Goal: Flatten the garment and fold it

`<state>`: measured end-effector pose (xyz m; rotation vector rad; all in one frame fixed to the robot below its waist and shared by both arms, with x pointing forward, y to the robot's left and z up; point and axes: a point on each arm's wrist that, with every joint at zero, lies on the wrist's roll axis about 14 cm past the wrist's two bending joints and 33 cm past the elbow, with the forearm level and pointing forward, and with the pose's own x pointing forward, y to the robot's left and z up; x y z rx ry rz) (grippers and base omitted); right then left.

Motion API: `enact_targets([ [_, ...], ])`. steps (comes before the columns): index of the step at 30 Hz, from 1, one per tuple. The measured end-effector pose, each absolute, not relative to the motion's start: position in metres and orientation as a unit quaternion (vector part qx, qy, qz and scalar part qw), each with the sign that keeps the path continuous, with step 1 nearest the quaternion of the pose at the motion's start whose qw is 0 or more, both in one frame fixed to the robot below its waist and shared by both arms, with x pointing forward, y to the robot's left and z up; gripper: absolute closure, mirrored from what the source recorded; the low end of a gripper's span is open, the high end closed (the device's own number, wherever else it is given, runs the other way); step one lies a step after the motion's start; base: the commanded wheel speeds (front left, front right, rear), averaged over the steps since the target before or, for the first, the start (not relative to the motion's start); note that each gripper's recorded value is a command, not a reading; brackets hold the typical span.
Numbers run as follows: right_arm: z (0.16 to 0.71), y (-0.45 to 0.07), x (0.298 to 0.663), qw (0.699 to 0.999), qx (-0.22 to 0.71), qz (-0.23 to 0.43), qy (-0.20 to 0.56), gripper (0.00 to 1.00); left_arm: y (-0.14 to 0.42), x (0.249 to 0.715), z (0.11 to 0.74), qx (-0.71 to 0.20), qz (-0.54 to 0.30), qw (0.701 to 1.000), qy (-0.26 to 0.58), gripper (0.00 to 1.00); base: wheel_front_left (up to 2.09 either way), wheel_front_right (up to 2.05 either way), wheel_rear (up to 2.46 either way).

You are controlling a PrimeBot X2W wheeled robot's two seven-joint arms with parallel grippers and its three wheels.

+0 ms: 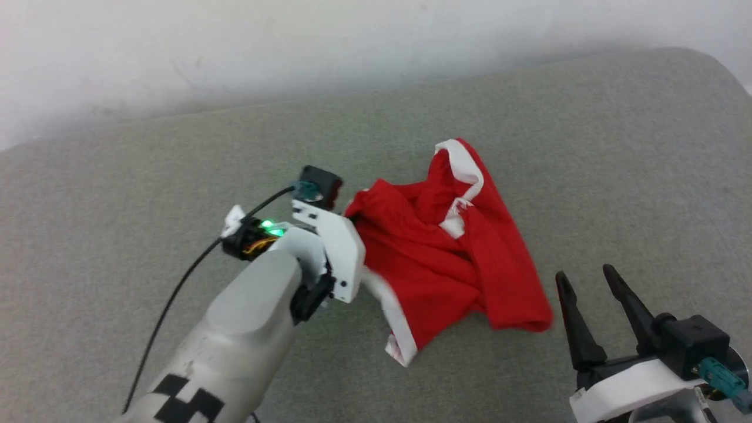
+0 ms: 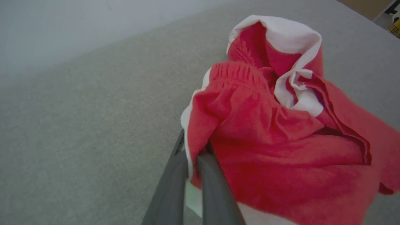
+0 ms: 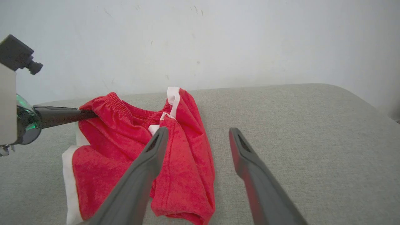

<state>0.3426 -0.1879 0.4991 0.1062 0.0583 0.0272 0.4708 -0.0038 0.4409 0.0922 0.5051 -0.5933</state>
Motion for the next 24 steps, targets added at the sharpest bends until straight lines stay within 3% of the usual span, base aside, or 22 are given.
enact_targets([
  [4,0.499,-0.179,0.346,0.997,0.057,0.029,0.030,0.00,0.051,0.469,0.440,0.006,-0.214,0.951,0.224,1.00,0.00,0.00,0.00],
  [8,0.499,-0.175,0.348,0.997,0.058,0.037,0.029,0.00,0.126,0.437,0.413,-0.009,-0.112,0.962,0.251,1.00,0.00,0.00,0.00],
  [13,0.498,-0.171,0.350,0.997,0.057,0.045,0.031,0.00,0.180,0.374,0.388,-0.052,-0.008,0.955,0.293,1.00,0.00,0.00,0.00],
  [19,0.499,-0.162,0.352,0.996,0.058,0.059,0.032,0.00,0.198,0.317,0.379,-0.093,0.058,0.940,0.323,1.00,0.00,0.00,0.00],
  [20,0.499,-0.161,0.352,0.996,0.058,0.061,0.032,0.00,0.197,0.312,0.380,-0.098,0.060,0.939,0.325,0.94,0.00,0.00,0.00],
  [21,0.500,-0.160,0.352,0.996,0.057,0.063,0.031,0.00,0.196,0.309,0.381,-0.102,0.061,0.938,0.325,0.53,0.00,0.00,0.00],
  [22,0.500,-0.159,0.352,0.996,0.057,0.064,0.032,0.00,0.196,0.309,0.383,-0.107,0.061,0.939,0.321,0.00,0.00,0.00,0.00],
  [24,0.501,-0.157,0.352,0.996,0.056,0.067,0.032,0.00,0.196,0.312,0.391,-0.111,0.063,0.945,0.302,0.00,0.00,0.00,0.00],
])
